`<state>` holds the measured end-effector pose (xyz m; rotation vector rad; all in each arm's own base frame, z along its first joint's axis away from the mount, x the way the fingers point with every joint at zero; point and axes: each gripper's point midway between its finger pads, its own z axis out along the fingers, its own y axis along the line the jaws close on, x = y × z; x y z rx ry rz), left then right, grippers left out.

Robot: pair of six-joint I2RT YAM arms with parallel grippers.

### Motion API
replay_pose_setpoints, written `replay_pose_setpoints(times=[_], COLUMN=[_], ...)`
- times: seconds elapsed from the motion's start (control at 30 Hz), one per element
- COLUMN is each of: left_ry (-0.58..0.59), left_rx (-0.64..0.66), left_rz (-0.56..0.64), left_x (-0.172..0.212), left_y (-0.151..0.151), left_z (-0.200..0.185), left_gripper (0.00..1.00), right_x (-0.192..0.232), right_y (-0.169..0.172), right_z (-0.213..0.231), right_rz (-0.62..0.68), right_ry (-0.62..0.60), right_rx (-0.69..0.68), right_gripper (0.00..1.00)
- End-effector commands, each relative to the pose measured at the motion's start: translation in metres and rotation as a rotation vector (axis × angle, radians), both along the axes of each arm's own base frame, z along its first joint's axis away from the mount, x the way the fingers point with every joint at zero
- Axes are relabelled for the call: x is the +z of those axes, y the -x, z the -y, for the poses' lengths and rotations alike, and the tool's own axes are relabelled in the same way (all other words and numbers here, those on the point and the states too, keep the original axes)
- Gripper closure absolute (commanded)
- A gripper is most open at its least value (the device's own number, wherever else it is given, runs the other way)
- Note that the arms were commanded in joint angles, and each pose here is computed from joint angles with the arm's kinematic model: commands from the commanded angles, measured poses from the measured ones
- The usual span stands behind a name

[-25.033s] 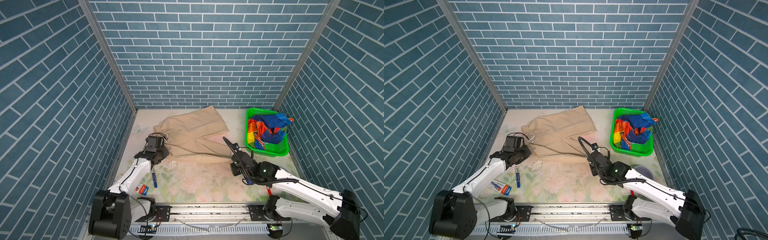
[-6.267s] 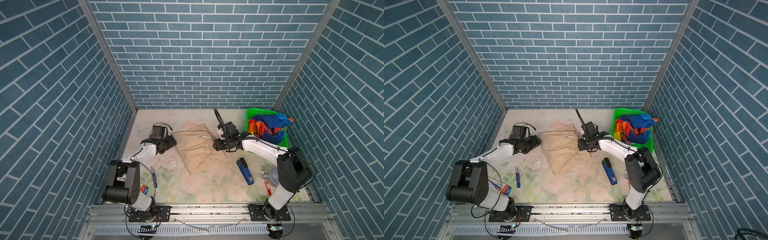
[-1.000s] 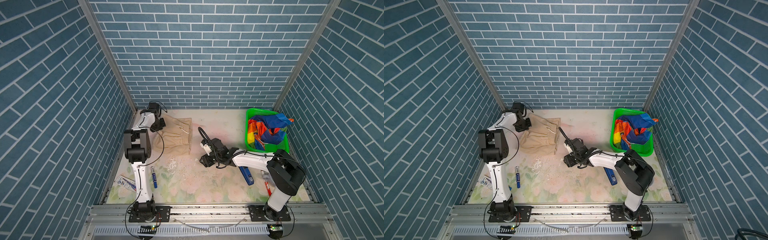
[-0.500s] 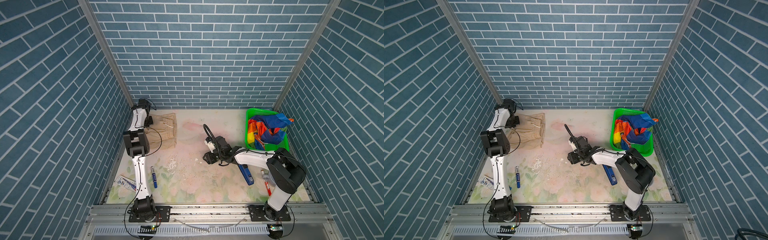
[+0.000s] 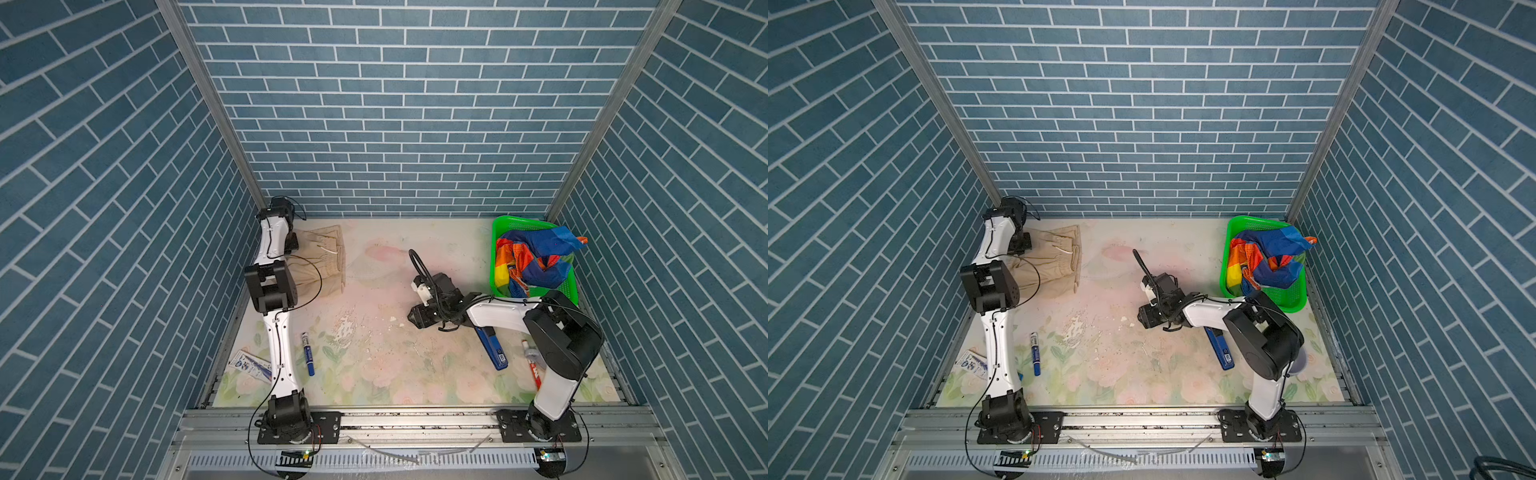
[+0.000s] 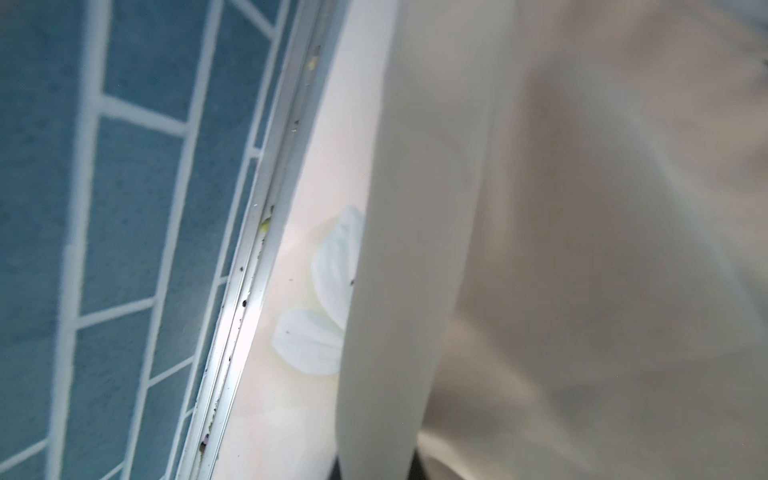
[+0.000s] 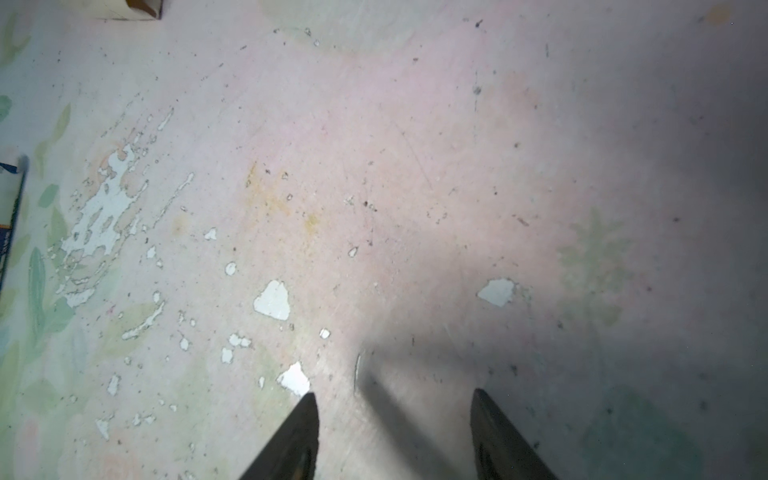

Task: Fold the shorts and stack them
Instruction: 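Drag the folded shorts with the left gripper into the far corner, then release the shorts with the left gripper while the right reaches into the basket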

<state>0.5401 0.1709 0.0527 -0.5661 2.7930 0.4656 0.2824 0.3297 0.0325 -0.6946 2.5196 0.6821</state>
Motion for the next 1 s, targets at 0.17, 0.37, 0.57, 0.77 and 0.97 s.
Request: replay_pose_setpoints(times=[0.17, 0.37, 0.57, 0.77, 0.97], left_ry=[-0.009, -0.11, -0.116, 0.044, 0.206], left_rx=[0.059, 0.19, 0.251, 0.099, -0.21], left_rz=[0.034, 0.159, 0.423, 0.587, 0.717], left_x=[0.023, 0.113, 0.225, 0.277, 0.266], left_y=[0.004, 0.028, 0.067, 0.101, 0.136], left_z=[-0.007, -0.019, 0.0, 0.086, 0.214], left_gripper=[0.51, 0.33, 0.23, 0.21, 0.14], right_x=[-0.005, 0.017, 0.052, 0.104, 0.163], right_y=[0.005, 0.006, 0.005, 0.0, -0.007], right_z=[0.004, 0.016, 0.047, 0.097, 0.153], right_rz=[-0.034, 0.014, 0.1, 0.234, 0.352], right_ry=[-0.009, -0.01, 0.034, 0.13, 0.266], right_rx=[-0.019, -0.054, -0.146, -0.3, -0.449], right_gripper=[0.41, 0.41, 0.37, 0.24, 0.01])
